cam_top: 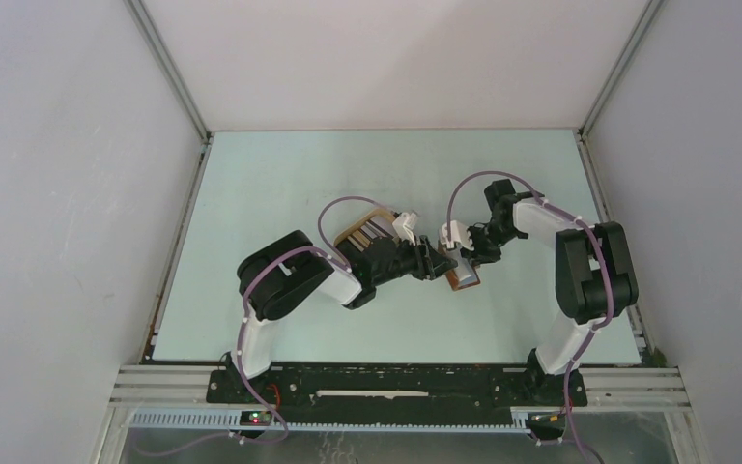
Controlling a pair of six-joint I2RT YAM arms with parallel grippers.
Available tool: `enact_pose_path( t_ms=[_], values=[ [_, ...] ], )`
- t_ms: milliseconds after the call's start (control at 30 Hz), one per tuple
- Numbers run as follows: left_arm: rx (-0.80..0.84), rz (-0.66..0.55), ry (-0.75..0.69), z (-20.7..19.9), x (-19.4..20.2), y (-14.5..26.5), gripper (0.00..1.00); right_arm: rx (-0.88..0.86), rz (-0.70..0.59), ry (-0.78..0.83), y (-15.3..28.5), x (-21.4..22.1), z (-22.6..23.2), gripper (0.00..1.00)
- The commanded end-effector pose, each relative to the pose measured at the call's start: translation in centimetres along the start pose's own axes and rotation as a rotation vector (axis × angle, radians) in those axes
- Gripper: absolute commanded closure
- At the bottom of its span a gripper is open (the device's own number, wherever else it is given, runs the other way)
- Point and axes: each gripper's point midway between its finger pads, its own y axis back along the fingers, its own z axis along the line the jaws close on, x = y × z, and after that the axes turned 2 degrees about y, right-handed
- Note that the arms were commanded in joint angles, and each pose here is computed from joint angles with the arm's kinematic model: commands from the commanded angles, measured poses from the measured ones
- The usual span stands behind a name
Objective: Put the credit cards into the card holder
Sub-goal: Close the card holder at the center of the board.
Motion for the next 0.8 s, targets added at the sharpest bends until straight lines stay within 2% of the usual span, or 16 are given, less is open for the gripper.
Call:
enact_pose_path(
  t_ms=[0,133,400,767],
  values=[
    [-0.053,0.022,-0.007,2.2,1.0,0.6,0.50,0.045,-0.033,-0.002,0.8,-0.6,-1.2,0.77],
    [-0.054,0.024,-0.008,2.2,1.1,0.6,0.52,0.068,-0.078,-0.031,1.8,-0.8,-1.3,0.81],
    [-0.052,0.035,-0.008,2.2,1.2,0.3,0.53,0.085,-0.156,-0.067,3.0,-1.4,-1.0,0.80],
    [-0.074,0.047,-0.013,2.7,1.3,0.1,0.61,0.109,-0.152,-0.140,3.2,-0.7,-1.4,0.76]
  ],
)
